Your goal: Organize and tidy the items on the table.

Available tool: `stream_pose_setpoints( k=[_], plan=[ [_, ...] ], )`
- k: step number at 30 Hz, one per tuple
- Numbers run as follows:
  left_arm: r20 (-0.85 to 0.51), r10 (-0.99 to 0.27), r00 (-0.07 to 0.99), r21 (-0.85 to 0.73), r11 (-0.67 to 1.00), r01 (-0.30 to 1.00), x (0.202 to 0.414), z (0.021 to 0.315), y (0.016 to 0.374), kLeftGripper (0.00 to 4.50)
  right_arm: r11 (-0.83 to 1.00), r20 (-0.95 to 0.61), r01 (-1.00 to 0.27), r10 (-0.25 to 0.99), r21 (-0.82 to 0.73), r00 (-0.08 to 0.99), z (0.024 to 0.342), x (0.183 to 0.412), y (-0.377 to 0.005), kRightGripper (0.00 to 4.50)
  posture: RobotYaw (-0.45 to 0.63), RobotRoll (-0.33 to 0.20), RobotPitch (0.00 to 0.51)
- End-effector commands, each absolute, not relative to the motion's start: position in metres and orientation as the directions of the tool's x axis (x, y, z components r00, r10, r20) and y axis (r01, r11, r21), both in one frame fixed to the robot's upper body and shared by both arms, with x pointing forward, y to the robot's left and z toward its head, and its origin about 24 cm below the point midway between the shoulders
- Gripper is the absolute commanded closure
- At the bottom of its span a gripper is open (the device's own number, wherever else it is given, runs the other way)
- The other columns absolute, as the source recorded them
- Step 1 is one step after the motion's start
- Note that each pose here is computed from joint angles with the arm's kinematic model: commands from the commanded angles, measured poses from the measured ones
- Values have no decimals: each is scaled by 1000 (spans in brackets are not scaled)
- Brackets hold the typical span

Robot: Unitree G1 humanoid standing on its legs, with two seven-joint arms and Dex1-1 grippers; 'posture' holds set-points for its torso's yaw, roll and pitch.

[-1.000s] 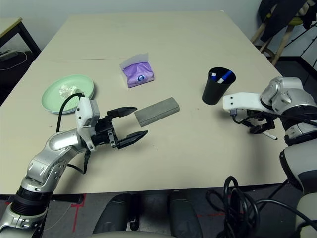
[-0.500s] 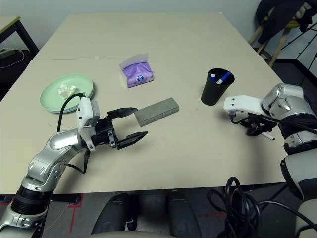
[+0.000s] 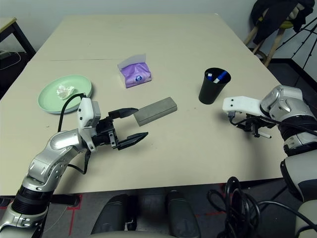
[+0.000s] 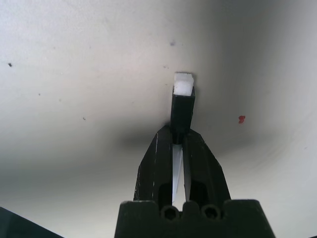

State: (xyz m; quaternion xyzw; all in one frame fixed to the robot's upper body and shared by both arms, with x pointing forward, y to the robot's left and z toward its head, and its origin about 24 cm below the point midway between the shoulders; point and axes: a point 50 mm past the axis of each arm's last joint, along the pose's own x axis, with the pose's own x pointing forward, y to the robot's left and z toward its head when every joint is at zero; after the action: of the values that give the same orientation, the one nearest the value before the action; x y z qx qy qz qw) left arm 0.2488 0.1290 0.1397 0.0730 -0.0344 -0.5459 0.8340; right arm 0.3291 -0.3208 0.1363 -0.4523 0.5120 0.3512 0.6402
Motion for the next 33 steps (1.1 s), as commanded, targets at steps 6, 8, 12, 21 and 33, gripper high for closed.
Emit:
stream_pose_setpoints(
  k=[6,8,12,21,33],
  plan=[
    [-33,-921,388,173,377,910,251,141,129,0,346,-905,-927,332,-144,265,175,338,-268,4400,1,0,117],
    [-33,-921,388,174,377,910,252,141,129,0,339,-879,-933,399,-124,262,185,336,-255,4400,-1,0,114],
    [-32,-922,386,176,375,910,253,141,129,0,331,-788,-941,561,-67,253,206,329,-227,4400,-4,0,111],
    [-30,-923,383,179,372,911,256,141,128,0,414,-413,-897,798,-154,439,252,338,-189,4400,-10,0,105],
    [-30,-923,383,183,372,910,258,142,129,0,714,163,-602,682,-358,713,290,353,-191,4400,-15,0,99]
  ],
)
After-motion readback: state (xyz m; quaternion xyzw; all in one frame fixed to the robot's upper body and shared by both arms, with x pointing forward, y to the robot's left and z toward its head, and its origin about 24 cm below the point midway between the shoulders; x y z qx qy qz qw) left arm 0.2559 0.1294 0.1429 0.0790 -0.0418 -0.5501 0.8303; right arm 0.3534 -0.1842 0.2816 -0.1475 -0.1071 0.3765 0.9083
